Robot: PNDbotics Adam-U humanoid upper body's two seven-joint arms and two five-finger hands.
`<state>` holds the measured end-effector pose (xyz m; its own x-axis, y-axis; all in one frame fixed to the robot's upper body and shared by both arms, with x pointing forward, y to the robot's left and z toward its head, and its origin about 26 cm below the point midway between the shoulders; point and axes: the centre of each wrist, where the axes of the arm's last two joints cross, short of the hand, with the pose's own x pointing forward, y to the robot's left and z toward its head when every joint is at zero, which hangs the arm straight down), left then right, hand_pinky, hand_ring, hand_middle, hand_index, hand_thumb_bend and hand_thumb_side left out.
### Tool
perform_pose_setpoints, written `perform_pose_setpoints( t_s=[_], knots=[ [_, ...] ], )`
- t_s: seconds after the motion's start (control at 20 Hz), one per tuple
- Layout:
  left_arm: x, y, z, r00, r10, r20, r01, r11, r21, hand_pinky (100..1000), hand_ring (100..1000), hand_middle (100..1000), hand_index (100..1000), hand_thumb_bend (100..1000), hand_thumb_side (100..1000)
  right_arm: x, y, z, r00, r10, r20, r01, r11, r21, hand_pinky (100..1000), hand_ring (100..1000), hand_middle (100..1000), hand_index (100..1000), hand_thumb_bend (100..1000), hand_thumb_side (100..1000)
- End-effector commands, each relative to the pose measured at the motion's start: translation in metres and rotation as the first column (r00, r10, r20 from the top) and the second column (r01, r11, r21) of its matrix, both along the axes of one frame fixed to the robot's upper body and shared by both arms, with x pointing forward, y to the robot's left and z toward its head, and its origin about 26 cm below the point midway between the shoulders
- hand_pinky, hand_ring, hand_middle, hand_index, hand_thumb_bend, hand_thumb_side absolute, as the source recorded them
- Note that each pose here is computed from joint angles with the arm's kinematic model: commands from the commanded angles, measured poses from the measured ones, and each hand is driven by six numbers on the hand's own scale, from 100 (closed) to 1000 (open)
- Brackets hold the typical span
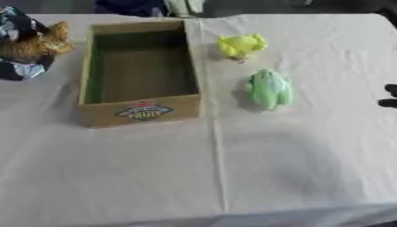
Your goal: Pick up objects on the table and place them in the box.
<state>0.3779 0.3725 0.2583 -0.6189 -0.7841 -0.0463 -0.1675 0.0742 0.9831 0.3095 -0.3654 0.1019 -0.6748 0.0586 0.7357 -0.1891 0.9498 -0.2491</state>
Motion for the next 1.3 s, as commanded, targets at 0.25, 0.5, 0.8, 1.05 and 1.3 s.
perform_pose_setpoints(
  t_s=[0.25, 0.5, 0.8, 1.05, 1.3],
  knots=[
    [0.014, -0.025, 0.025, 0.996, -0.074, 0.054, 0.074, 0.997, 0.007, 519, 249, 313, 698, 100, 283, 0.004, 0.001, 0.013, 0.999, 0.038, 0.033, -0.037, 0.999, -0.037, 702, 806, 630, 711, 100, 230],
    [0.031, -0.043, 0.013, 0.993, -0.112, 0.04, 0.112, 0.994, 0.014, 531, 263, 320, 698, 100, 280, 0.007, 0.006, 0.014, 0.997, 0.071, 0.041, -0.069, 0.997, -0.043, 702, 805, 629, 711, 100, 226],
    [0.046, -0.062, -0.013, 0.987, -0.162, -0.007, 0.163, 0.986, 0.047, 544, 287, 337, 705, 100, 290, 0.01, 0.011, 0.015, 0.994, 0.098, 0.051, -0.096, 0.994, -0.047, 703, 804, 628, 710, 100, 225],
    [0.052, -0.068, -0.037, 0.983, -0.175, -0.062, 0.179, 0.98, 0.081, 563, 341, 398, 737, 100, 304, 0.011, 0.012, 0.015, 0.993, 0.105, 0.054, -0.102, 0.994, -0.048, 703, 804, 627, 710, 100, 226],
    [0.052, -0.072, -0.053, 0.973, -0.2, -0.115, 0.209, 0.975, 0.08, 624, 557, 545, 770, 160, 323, 0.011, 0.013, 0.014, 0.993, 0.106, 0.052, -0.103, 0.994, -0.046, 703, 803, 627, 710, 100, 228]
  ],
)
